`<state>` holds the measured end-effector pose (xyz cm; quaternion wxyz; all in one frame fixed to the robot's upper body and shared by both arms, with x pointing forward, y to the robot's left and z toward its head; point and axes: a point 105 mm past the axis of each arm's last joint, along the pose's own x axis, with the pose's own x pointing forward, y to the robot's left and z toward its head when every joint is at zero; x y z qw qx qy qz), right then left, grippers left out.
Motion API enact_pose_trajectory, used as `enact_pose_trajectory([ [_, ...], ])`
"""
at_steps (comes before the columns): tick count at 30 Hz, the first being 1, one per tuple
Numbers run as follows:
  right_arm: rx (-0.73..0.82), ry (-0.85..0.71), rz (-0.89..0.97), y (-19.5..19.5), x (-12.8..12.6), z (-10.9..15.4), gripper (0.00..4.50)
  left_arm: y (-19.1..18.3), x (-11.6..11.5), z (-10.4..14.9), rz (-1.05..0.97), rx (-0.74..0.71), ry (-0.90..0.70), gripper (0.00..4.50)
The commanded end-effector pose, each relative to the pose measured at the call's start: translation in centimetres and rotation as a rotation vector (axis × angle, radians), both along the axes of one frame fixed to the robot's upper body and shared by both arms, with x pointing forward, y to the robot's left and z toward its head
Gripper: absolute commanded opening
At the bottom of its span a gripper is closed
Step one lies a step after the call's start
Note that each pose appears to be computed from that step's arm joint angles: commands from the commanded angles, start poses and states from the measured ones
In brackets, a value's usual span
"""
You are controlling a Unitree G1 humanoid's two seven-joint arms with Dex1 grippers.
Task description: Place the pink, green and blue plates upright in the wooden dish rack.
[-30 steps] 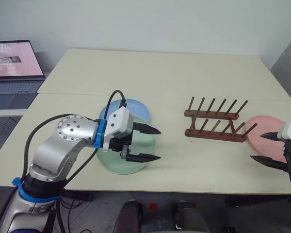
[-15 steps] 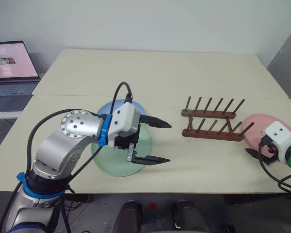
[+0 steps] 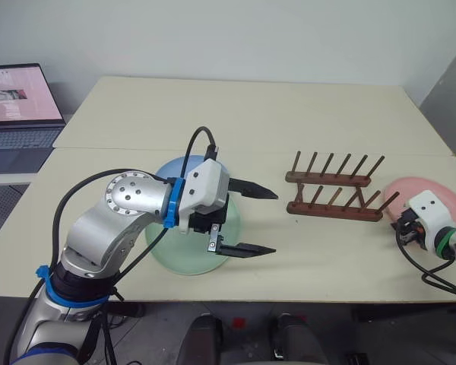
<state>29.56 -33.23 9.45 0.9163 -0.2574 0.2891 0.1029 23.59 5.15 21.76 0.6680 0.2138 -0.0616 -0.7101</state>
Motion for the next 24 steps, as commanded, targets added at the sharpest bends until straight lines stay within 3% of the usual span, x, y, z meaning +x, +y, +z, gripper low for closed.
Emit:
enact_pose_trajectory([
  [1, -0.038, -0.056, -0.046, -1.2, -0.3, 1.3, 0.02, -0.3, -0.2, 0.6, -0.007, -0.010, -0.036, 4.50],
  [6, -0.142, -0.239, 0.010, -1.3, -0.4, 7.9, 0.02, 0.3, 0.6, 1.0, 0.048, -0.029, -0.033, 4.50],
  [9, -0.129, -0.351, 0.065, 0.1, -0.2, 11.7, 0.02, 0.6, 1.1, 1.3, 0.072, -0.045, -0.029, 4.50],
  [12, 0.074, -0.508, 0.185, 3.8, -0.4, 16.8, 0.02, 1.1, 1.8, 1.8, 0.091, -0.056, -0.029, 4.50],
  [16, 0.428, -0.587, 0.289, 6.8, -1.4, 20.2, 0.02, 1.1, 2.1, 2.1, 0.086, -0.060, -0.035, 4.50],
  [18, 0.588, -0.578, 0.329, 7.7, -2.1, 21.0, 0.02, 1.0, 2.1, 2.2, 0.077, -0.062, -0.036, 4.50],
  [24, 0.851, -0.494, 0.332, 7.8, -3.0, 20.6, 0.02, 0.7, 1.8, 2.2, 0.055, -0.058, -0.034, 4.50],
])
